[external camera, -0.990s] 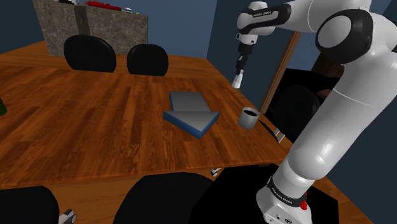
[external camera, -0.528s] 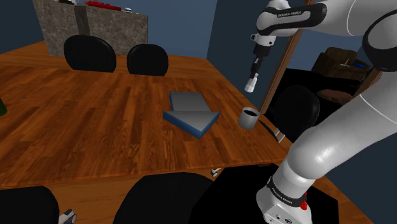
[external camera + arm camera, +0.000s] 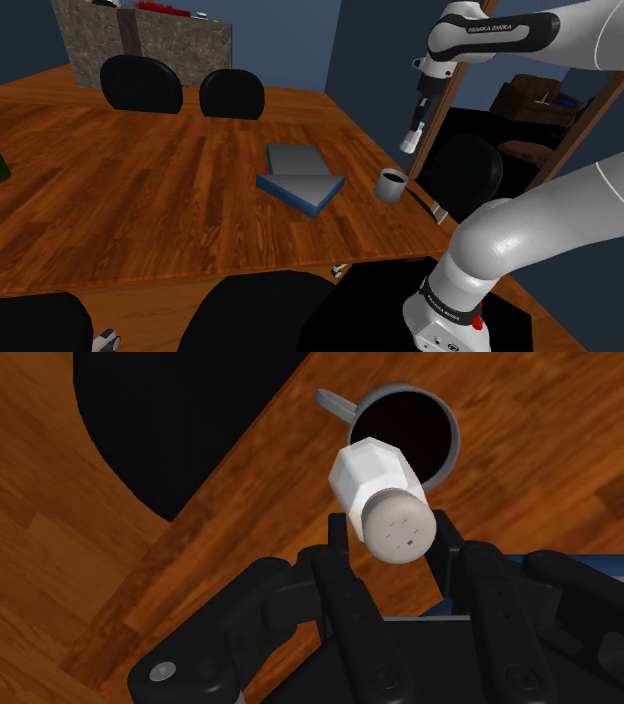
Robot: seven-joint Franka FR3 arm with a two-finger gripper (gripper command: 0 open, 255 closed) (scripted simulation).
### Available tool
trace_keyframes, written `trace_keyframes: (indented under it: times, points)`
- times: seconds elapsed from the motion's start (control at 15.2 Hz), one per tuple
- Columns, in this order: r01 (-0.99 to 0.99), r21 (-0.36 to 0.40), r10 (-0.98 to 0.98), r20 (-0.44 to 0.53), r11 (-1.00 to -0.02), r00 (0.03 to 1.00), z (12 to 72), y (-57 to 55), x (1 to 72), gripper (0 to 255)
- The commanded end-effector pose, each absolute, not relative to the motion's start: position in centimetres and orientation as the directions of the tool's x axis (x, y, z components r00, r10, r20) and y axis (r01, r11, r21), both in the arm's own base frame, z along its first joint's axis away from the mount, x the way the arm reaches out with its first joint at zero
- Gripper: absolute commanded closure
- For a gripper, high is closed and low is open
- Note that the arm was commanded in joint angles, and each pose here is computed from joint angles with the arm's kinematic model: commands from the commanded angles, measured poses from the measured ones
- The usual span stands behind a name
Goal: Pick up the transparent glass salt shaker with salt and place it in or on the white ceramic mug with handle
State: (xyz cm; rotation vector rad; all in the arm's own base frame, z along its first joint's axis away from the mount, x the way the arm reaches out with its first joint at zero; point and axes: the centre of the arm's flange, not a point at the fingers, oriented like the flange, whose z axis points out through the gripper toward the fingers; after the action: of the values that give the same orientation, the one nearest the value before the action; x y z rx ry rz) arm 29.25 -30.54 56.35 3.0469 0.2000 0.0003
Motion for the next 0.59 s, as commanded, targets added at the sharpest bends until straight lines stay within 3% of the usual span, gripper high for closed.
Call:
trace_keyframes:
  times: [0.0,0.53]
  points:
    - [0.131,0.088,0.131,-0.006,-0.987,0.991,55.4,-30.5,29.1,255]
    - [0.131,0.088,0.131,-0.006,-0.987,0.991,51.2,-30.5,29.1,255]
